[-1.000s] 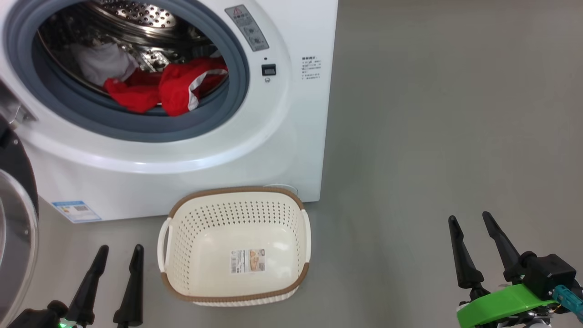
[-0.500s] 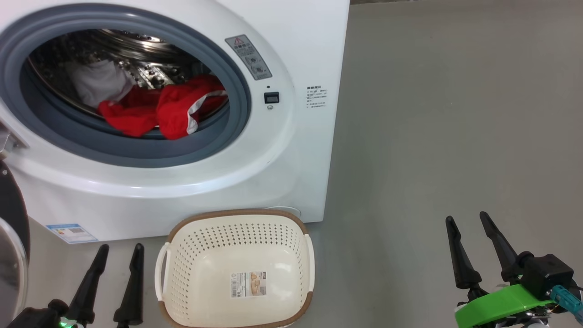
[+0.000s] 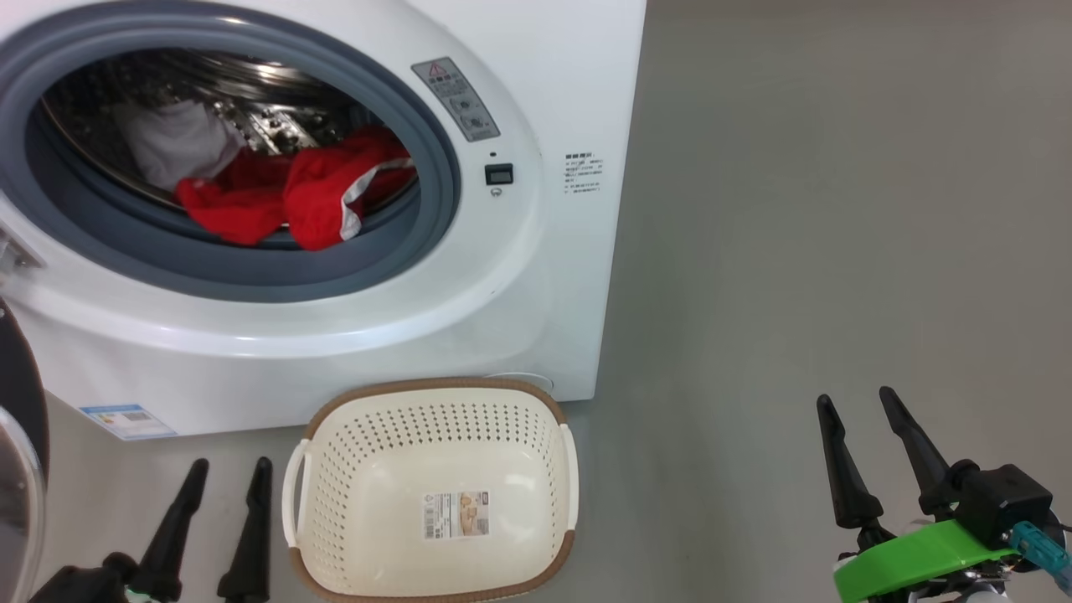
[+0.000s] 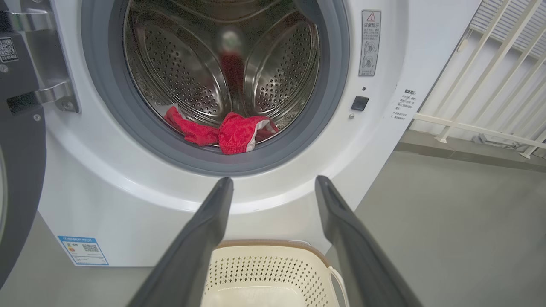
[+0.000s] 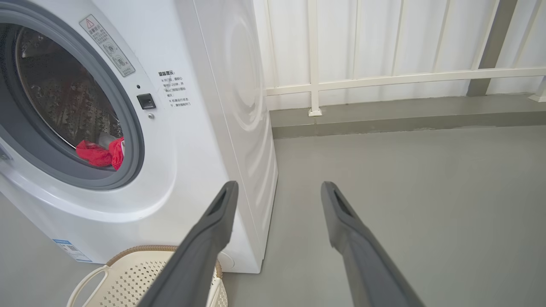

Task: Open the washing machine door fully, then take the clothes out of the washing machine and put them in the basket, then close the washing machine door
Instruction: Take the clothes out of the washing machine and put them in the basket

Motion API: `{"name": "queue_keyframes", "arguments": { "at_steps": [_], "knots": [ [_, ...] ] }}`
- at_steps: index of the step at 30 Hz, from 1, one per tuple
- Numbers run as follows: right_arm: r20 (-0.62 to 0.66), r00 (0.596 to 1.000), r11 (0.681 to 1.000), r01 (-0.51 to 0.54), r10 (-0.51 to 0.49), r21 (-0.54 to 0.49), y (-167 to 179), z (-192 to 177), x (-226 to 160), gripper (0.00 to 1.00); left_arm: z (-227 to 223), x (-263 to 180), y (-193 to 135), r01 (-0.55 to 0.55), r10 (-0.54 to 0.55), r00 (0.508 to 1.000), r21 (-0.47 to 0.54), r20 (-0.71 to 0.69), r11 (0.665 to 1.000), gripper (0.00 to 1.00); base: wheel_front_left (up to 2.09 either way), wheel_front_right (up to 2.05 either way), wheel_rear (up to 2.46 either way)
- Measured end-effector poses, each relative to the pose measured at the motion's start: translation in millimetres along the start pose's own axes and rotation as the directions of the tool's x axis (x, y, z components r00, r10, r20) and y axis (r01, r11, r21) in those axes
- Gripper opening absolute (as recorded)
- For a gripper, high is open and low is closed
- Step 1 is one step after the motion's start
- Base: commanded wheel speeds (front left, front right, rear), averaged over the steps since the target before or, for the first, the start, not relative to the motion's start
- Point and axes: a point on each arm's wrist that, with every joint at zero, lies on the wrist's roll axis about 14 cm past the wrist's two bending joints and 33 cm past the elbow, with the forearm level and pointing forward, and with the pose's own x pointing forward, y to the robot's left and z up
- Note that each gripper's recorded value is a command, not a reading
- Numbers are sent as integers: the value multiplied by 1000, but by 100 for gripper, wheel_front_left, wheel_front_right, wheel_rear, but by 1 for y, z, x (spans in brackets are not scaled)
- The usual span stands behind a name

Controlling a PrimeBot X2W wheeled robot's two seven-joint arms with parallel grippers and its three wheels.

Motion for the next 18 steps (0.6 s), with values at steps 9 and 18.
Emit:
{"name": "queue_keyframes", "arguments": {
  "at_steps": [9, 18],
  "knots": [
    [-12, 1000, 1000, 4, -4, 1, -1, -6, 17, 100, -26, 39, 5, -1, 4, 997, 32, -77, 999, 100, 0, 0, 0],
    [-38, 999, 1000, 16, -16, -2, -8, -22, 48, 100, -35, 131, -8, 69, -62, 994, 73, -94, 995, 100, 0, 0, 0]
  ]
}}
